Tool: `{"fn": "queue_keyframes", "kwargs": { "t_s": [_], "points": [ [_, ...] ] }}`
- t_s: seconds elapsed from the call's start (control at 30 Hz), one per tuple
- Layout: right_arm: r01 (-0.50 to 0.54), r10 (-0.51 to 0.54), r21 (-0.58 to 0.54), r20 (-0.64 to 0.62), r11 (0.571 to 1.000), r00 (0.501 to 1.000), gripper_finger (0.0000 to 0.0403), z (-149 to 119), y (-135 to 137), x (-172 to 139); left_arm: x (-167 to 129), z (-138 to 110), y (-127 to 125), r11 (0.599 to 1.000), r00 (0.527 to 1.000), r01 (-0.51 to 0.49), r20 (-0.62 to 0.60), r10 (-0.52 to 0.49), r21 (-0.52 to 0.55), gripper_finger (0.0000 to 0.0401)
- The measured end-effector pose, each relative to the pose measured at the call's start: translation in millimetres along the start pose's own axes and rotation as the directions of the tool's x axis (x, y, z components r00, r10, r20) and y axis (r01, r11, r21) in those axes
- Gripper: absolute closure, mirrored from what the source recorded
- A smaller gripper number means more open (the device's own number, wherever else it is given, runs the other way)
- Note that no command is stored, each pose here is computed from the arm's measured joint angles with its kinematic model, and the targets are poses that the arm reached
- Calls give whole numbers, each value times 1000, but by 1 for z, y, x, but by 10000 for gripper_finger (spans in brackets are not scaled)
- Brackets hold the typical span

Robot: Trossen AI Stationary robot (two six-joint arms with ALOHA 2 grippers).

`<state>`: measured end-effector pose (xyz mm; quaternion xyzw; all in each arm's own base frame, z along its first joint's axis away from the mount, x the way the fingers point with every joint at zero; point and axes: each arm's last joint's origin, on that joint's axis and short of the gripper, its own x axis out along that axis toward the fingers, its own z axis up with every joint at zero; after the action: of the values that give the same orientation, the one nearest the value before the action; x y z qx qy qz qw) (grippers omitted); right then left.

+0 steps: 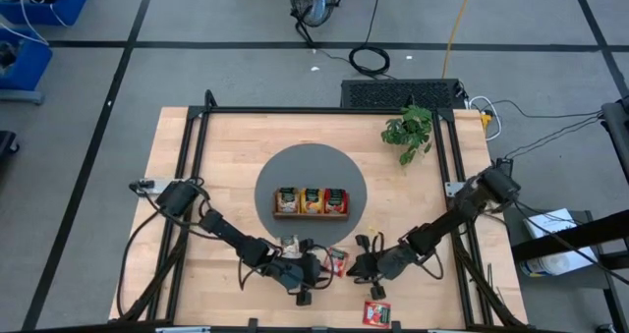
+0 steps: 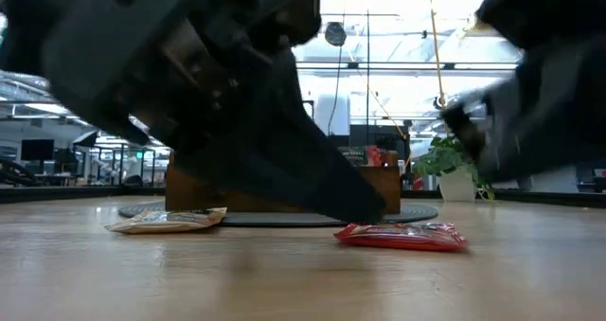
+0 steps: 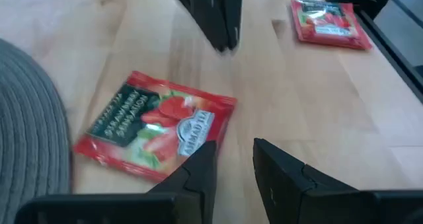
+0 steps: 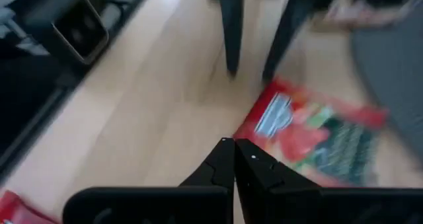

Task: Pick & Place Tea
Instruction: Put the top red tea bag into the right section of the wooden organizer

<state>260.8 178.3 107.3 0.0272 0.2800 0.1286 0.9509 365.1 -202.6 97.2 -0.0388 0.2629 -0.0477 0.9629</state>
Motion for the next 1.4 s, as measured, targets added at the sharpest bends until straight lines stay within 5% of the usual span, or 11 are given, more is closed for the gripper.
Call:
{"fn": "queue_keyframes", "kwargs": {
  "t_s": [0.27,0.83,1.03,1.2,1.4],
  "points": [
    [201,-203,-35,-47,979,978,403,7,-5,-22,6,6,2,1000,1000,-14,16,14,5,300],
    [218,-188,176,-172,960,967,300,-11,-37,-21,6,-5,16,983,985,-136,-127,120,-125,300],
    [106,-73,357,-104,928,992,260,-18,-58,-24,6,-6,16,984,984,-132,-135,115,-124,300],
    [-5,9,532,-5,847,1000,246,-25,-75,-32,6,-6,16,984,984,-130,-138,113,-122,300],
    [-20,22,589,4,808,1000,249,-25,-79,-32,6,-7,16,985,984,-130,-138,113,-115,300]
  ]
}}
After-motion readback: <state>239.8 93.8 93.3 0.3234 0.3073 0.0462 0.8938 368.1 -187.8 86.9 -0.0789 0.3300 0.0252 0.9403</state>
